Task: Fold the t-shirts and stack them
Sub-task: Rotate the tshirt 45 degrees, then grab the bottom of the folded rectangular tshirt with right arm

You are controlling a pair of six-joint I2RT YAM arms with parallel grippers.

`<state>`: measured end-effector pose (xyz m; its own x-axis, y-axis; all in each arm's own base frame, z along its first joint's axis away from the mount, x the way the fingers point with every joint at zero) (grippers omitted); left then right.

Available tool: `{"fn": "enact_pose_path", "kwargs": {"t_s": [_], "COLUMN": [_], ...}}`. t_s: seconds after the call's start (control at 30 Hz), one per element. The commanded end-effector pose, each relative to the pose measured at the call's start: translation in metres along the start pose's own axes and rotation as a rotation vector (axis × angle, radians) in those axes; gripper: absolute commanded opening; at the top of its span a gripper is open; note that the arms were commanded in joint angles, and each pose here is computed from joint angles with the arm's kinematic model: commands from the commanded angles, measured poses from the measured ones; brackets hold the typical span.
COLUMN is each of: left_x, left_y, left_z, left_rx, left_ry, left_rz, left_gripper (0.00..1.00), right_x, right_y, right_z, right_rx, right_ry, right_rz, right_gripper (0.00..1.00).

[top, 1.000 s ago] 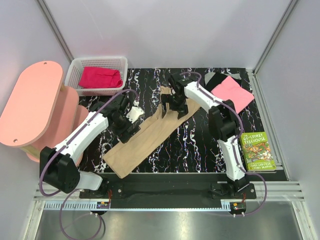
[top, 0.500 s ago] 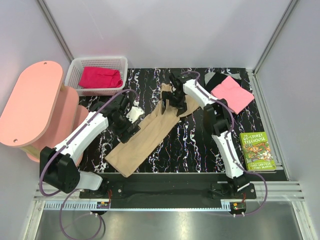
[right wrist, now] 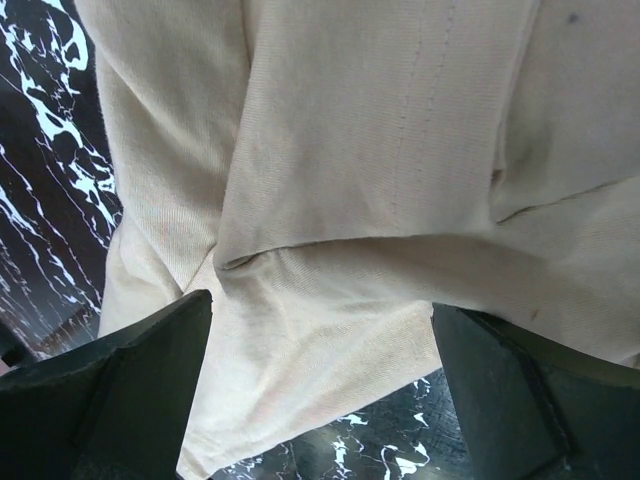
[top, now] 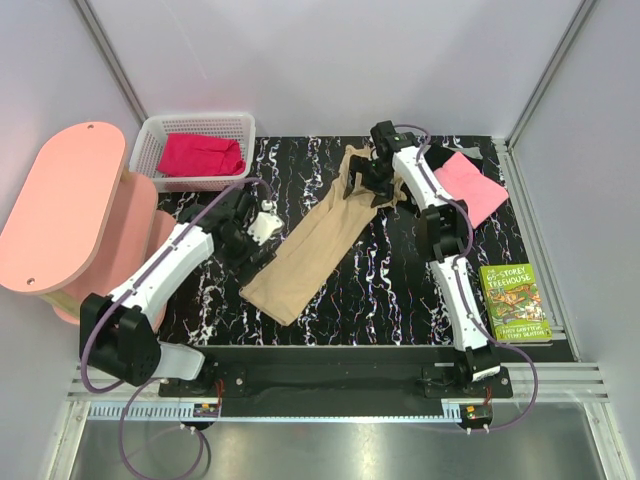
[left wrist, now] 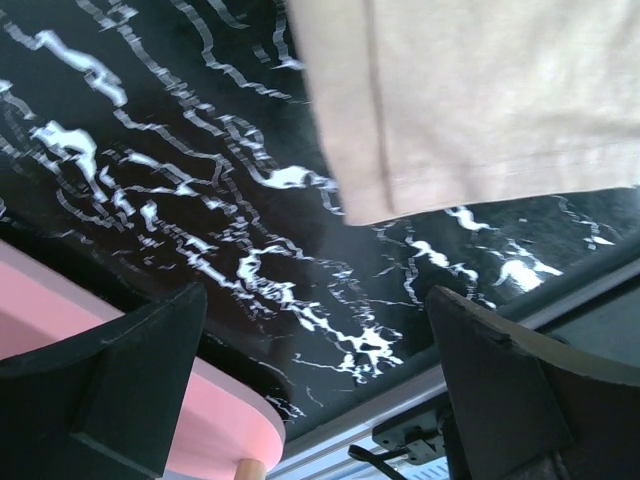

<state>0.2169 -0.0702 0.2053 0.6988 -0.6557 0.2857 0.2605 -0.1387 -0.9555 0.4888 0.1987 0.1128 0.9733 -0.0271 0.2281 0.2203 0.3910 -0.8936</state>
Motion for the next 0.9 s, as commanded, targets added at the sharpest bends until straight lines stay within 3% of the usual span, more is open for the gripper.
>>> {"fn": "enact_pose_path", "kwargs": {"t_s": [0.0,0.17,0.3,0.4,0.53,0.63,0.87], "left_x": [0.007,-0.001,-0.016,-0.029,-0.041,-0.05,-0.065], "left_y": [-0.024,-0.069,-0.091,-0.093,-0.092,-0.096,-0.1], "left_z": [0.026,0.063,0.076,0.075,0.071,0.07,0.082], "left_rx": [0.095,0.169,0.198,0.196,0.193,0.204,0.212], "left_ry": [-0.03,-0.156,-0.24,-0.263,-0.269,-0.287,-0.368], "left_rz": [-0.113,-0.237,-0.295,-0.294,-0.299,-0.316,-0.327], "left_gripper": [0.99,0.99,0.99,0.99,0.99,0.99,0.99], "right_x": [-0.011,-0.027,-0.089,-0.133,-0.225,-0.277,-0.33], "right_y": [-0.011,-0.073,-0.094,-0.093,-0.076,-0.063,-0.047], "right_z": [0.022,0.092,0.157,0.172,0.209,0.22,0.236], "right_rx": [-0.044,-0.027,-0.102,-0.308,-0.499,-0.664,-0.711], "right_ry": [-0.127,-0.296,-0.511,-0.654,-0.932,-1.073,-1.186], "right_rz": [-0.009,-0.131,-0.118,-0.124,-0.122,-0.213,-0.317], "right_gripper": [1.0,1.0,1.0,0.99,1.0,1.0,1.0]}}
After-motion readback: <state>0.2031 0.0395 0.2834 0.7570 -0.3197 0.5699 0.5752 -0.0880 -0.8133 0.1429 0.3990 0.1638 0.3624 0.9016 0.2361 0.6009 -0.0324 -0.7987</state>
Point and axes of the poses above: each gripper's point midway between its finger pads, its own y axis out along the fingers, its own z axis along the line the jaws close on, x = y × z, the point moved 9 cm from there along -y, back along the fingers, and after that the axes turned 6 degrees about -y, right-handed, at the moved point
